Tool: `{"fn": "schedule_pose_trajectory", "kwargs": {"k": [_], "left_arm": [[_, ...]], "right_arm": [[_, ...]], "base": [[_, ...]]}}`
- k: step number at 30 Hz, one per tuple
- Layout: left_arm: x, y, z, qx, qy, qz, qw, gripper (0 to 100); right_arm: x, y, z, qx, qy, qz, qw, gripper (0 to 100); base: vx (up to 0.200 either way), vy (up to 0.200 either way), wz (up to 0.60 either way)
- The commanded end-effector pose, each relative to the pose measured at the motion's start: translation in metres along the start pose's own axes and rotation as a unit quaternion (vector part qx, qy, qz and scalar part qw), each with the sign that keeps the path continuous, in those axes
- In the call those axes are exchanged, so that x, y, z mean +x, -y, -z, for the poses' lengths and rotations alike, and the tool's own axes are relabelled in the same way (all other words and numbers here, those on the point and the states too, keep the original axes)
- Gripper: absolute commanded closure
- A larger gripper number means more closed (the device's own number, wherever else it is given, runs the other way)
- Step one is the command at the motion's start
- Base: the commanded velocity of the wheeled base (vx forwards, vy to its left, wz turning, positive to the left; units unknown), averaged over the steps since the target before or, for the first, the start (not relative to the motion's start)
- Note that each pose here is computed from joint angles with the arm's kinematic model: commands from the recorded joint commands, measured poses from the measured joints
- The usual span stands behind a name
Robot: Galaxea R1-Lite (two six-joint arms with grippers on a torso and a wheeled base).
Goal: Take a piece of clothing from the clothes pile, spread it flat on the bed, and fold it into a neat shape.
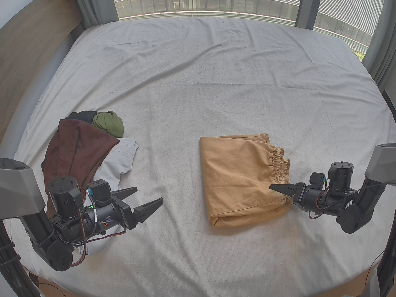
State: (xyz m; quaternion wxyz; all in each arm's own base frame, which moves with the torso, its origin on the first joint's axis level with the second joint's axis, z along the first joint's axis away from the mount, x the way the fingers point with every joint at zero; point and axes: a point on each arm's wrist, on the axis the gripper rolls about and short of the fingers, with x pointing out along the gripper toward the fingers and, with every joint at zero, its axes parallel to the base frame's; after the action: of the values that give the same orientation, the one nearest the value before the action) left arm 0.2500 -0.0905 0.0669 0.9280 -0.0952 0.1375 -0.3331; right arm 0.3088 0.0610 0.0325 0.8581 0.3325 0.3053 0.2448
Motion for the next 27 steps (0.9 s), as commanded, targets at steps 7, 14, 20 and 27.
{"fn": "schedule_pose_trajectory", "kwargs": {"k": [7, 14, 20, 27], "left_arm": [[0.0, 0.002, 0.002, -0.001, -0.005, 0.004, 1.0, 0], [0.0, 0.002, 0.003, -0.002, -0.007, 0.004, 1.0, 0], [0.0, 0.002, 0.003, -0.002, -0.007, 0.004, 1.0, 0], [0.0, 0.002, 0.003, -0.002, -0.006, 0.003, 1.0, 0]], "right_arm": [[0.01, 0.006, 0.014, 0.015, -0.019, 0.0, 0.9997, 0], [0.016, 0.004, 0.02, 0.013, -0.03, -0.004, 0.9995, 0], [0.017, 0.003, 0.02, 0.012, -0.031, -0.006, 0.9994, 0], [0.014, -0.007, 0.02, -0.004, -0.015, -0.03, 0.9994, 100]], "base": [[0.0, 0.0, 0.0], [0.0, 0.0, 0.0], [0.0, 0.0, 0.0], [0.0, 0.0, 0.0]]}}
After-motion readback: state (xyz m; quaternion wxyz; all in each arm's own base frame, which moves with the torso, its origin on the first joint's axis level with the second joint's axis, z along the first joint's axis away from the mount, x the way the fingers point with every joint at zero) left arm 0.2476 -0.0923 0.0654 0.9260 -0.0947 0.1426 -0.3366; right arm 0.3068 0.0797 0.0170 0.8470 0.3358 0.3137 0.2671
